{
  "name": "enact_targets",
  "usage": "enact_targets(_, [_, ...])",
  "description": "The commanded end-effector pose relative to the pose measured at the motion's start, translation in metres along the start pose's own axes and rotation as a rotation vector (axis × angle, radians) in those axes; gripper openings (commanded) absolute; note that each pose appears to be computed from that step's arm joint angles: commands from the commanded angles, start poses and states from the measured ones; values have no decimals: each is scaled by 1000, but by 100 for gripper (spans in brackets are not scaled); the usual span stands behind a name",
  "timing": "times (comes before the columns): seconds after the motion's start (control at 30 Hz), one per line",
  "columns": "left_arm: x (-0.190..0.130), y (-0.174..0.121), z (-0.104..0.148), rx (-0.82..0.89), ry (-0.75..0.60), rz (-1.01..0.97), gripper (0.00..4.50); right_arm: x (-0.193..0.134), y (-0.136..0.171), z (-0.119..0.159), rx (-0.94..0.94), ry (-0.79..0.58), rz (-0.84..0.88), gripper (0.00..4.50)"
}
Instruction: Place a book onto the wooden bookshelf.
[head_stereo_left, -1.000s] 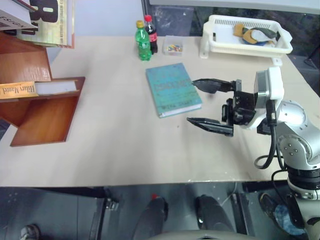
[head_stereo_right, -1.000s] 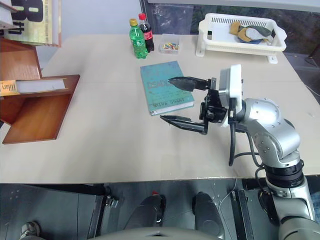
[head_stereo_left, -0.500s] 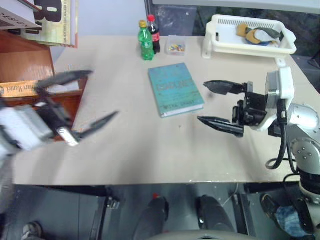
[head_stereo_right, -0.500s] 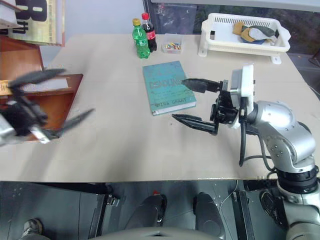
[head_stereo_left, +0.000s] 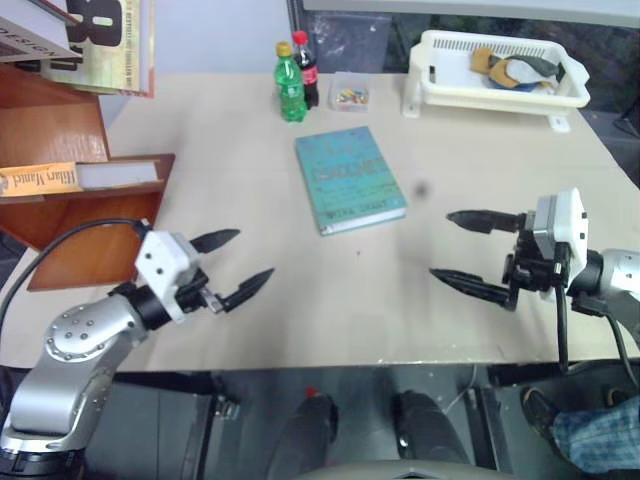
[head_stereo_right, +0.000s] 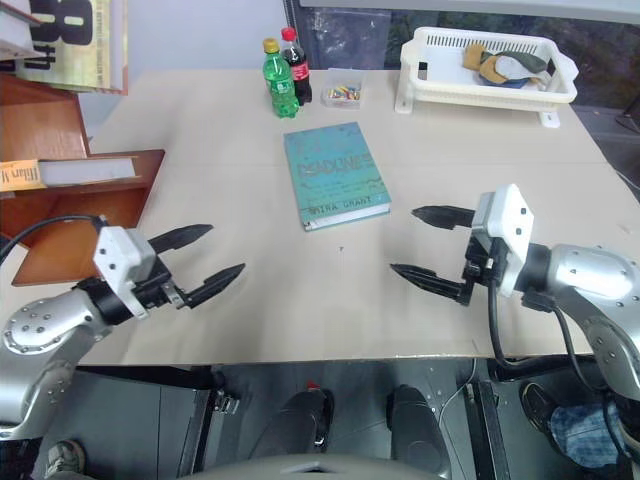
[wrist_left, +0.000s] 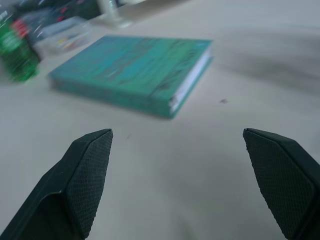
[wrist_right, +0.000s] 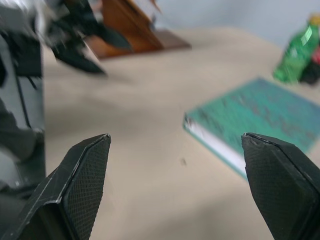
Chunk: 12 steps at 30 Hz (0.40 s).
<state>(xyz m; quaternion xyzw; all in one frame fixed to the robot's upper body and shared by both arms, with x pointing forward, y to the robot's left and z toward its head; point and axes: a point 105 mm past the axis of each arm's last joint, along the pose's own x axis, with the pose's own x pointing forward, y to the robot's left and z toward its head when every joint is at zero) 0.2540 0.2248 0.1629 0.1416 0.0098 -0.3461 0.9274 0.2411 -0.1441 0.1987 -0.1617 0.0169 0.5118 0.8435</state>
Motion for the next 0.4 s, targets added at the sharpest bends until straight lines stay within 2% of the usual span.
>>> enact_targets(0.03, [-11,0,0,-30,10,-5,447,-15,-1,0,-43,57,-63,431])
enact_targets(0.17, [-20,-2,-11,-57,73,-11,447,-26,0,-8,-34,111,-94,431])
enact_targets(0.4, [-26,8,-11,-80,76,8,447,-34,-1,-15,-19,148,-138,431])
